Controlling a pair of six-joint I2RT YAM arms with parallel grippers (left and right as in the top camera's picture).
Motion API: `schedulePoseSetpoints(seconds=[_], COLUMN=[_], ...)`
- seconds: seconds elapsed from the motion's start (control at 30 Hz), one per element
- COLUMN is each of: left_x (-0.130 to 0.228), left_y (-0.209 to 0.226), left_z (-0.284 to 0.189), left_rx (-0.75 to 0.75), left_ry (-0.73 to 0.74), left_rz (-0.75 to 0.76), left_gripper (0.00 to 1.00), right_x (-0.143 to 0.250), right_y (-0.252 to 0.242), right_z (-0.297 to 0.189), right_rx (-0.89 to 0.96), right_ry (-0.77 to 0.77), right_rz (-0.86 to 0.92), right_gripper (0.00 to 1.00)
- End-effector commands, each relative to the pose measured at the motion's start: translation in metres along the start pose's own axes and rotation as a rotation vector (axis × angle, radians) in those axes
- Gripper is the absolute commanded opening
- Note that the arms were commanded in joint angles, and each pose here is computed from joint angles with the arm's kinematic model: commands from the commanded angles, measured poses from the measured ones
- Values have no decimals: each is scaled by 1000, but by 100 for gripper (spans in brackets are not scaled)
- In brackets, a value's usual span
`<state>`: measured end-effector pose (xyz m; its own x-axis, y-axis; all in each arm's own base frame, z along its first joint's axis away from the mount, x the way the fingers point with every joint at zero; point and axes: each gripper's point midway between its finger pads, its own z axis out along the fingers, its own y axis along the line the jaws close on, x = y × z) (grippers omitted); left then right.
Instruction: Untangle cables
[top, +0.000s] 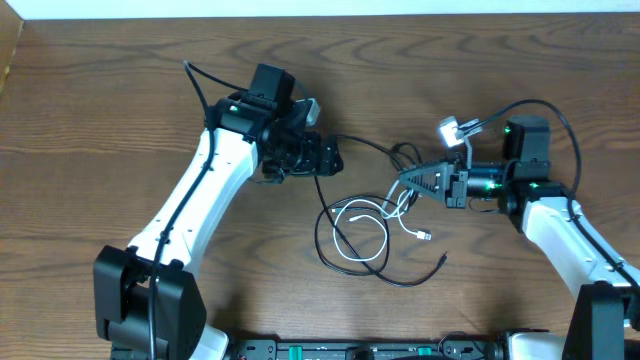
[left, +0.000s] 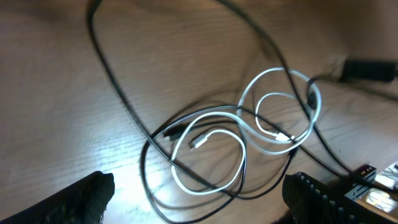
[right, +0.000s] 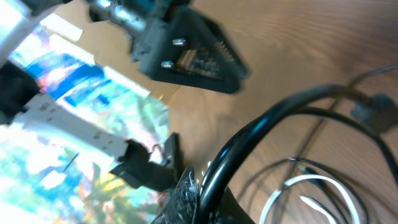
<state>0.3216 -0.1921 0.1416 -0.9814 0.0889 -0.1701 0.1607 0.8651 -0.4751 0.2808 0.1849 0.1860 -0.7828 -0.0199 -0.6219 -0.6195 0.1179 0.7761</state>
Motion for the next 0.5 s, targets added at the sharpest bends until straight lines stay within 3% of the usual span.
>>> schedulePoseSetpoints(seconds=[0.0, 0.13, 0.23, 0.3, 0.33, 0.37, 0.43, 0.47], left_x=[-4, -5, -6, -5, -4, -2, 1, 1], left_y=[-21, -41, -51, -50, -49, -47, -46, -45], left_z=[-3, 4, 12, 18, 19, 21, 22, 23], left_rx=[38, 67, 80, 77, 74, 70, 65, 65], left_ry=[-31, -46, -49, -36, -29, -16, -2, 1], left_rz=[66, 128, 163, 160, 157, 151, 145, 143], left_gripper=[91, 91, 91, 91, 91, 91, 91, 91], right_x=[3, 2, -1, 30, 42, 75, 115, 120], right_y=[3, 0, -50, -109, -120, -139, -143, -141], right_z=[9, 14, 6, -29, -42, -80, -139, -146], right_rx=[-7, 20, 303, 714, 819, 1108, 1490, 1532], right_ry=[22, 24, -62, -166, -177, -174, -102, -71], right_rz=[83, 96, 347, 705, 765, 845, 860, 838], right_gripper=[1, 1, 1, 1, 1, 1, 2, 2])
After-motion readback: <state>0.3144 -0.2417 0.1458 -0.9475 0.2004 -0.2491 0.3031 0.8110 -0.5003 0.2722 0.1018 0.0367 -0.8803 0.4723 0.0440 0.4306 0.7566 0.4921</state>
